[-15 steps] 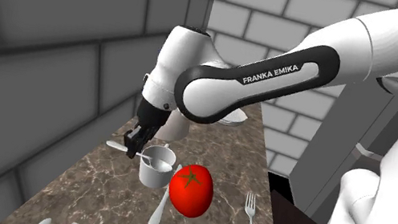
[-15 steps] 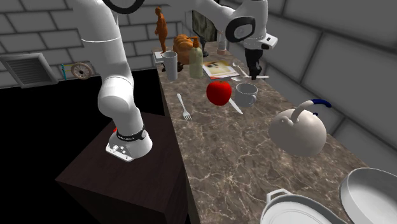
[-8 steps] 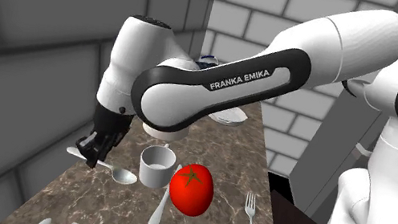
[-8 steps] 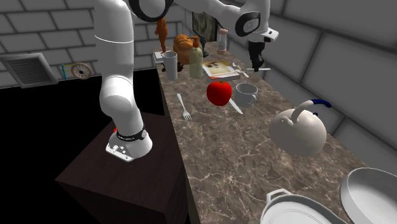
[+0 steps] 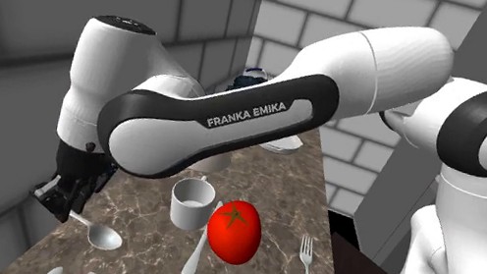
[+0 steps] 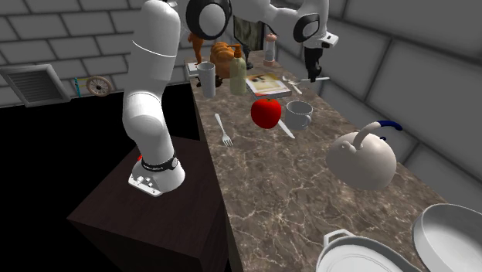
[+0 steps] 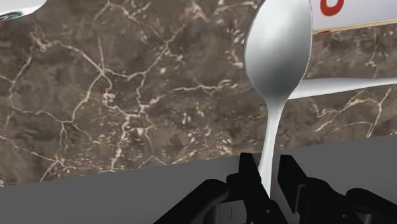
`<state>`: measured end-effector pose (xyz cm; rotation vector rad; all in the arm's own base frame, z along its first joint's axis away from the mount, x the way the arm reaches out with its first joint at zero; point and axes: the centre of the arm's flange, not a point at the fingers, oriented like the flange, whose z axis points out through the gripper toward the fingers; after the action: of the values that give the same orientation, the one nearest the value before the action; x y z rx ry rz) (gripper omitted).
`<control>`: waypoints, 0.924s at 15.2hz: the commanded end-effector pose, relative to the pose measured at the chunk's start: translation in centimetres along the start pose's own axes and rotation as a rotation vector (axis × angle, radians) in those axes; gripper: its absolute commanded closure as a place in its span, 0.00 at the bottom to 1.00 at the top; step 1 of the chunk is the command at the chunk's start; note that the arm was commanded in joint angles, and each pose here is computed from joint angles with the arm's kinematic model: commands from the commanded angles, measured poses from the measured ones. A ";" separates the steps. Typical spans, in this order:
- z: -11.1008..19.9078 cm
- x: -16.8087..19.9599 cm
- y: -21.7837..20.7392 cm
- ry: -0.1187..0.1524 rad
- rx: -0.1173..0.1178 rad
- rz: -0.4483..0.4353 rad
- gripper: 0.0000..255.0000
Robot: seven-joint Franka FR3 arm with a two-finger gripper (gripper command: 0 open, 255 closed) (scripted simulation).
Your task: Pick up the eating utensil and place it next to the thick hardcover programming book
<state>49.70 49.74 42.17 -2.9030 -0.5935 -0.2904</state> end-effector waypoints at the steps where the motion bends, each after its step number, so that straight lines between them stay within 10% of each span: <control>1: 0.9 -0.1 0.0 0.001 0.000 0.001 1.00; 14: 7.4 -1.6 0.8 0.001 0.000 0.001 1.00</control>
<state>49.64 49.77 35.29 -2.9015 -0.5918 -0.2946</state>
